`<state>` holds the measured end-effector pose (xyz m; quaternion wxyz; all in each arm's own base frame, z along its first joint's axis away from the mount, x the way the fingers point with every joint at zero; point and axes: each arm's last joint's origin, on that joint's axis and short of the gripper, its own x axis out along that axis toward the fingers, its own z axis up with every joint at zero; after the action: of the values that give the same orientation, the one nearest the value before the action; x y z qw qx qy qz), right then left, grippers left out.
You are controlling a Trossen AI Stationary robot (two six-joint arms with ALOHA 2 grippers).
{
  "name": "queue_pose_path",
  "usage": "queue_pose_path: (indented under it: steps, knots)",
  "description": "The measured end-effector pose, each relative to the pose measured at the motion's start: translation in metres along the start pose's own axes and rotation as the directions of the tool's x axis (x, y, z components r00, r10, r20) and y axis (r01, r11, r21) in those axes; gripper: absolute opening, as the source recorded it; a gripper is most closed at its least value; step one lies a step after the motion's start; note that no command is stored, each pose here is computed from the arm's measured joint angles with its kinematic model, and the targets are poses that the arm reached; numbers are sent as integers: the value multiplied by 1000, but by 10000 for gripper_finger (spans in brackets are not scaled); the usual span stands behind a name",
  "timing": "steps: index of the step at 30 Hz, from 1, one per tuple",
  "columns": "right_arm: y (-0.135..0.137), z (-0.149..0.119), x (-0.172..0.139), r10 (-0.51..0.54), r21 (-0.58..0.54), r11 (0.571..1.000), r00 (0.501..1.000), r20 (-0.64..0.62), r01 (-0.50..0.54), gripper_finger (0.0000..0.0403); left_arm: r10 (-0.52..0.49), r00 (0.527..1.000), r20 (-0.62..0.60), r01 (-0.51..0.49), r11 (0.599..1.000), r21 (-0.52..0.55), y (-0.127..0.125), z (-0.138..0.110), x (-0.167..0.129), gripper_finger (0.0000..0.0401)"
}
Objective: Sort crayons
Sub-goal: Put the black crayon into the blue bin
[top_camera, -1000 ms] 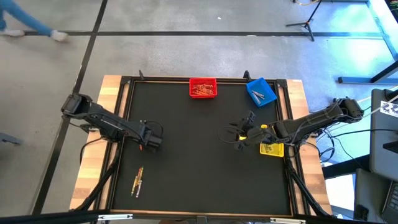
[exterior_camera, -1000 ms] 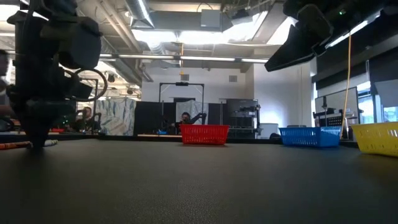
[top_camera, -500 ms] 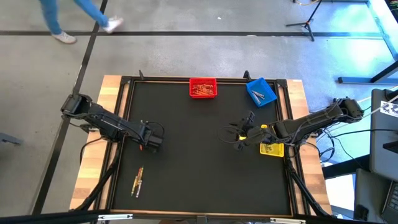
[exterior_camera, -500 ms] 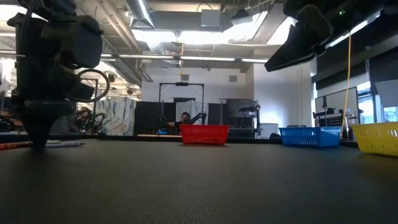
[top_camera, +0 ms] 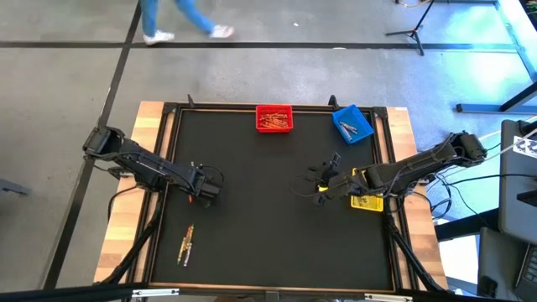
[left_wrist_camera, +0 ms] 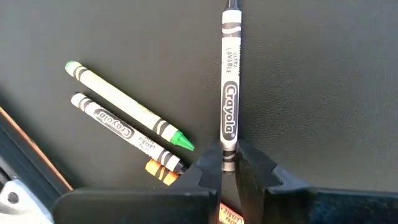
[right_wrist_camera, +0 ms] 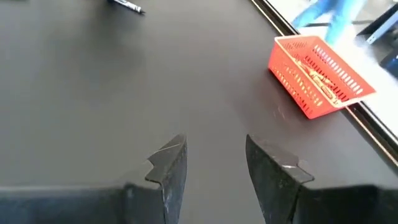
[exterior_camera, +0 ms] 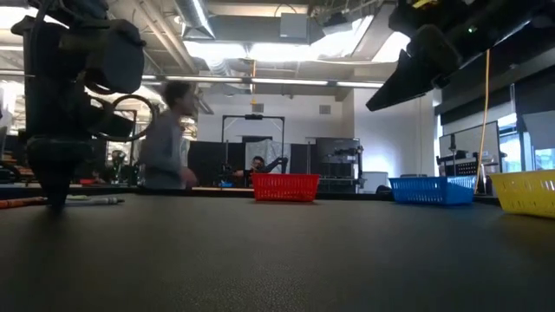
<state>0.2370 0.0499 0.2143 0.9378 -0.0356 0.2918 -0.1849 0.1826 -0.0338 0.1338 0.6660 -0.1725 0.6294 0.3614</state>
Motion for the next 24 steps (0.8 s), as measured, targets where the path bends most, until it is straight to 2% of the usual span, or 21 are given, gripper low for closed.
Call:
queue_pose_path:
  steps: [4,8,14,19,24]
  knots:
    - [1,4,1,7,0,1000,999,34,-7,161,0,999,38,-1,1000,28,-2,6,-13,19]
    - [2,6,1,12,7,1000,998,55,-12,161,-42,994,104,33,996,78,-5,12,-30,19]
    - [2,9,0,18,25,999,997,77,-20,161,-132,953,274,84,980,178,-14,19,-58,19]
    - [3,11,0,28,42,999,994,101,-32,164,-294,853,431,145,927,345,-33,26,-72,19]
    - [6,15,1,95,56,993,986,136,-103,213,-459,683,569,166,856,490,-51,35,-85,19]
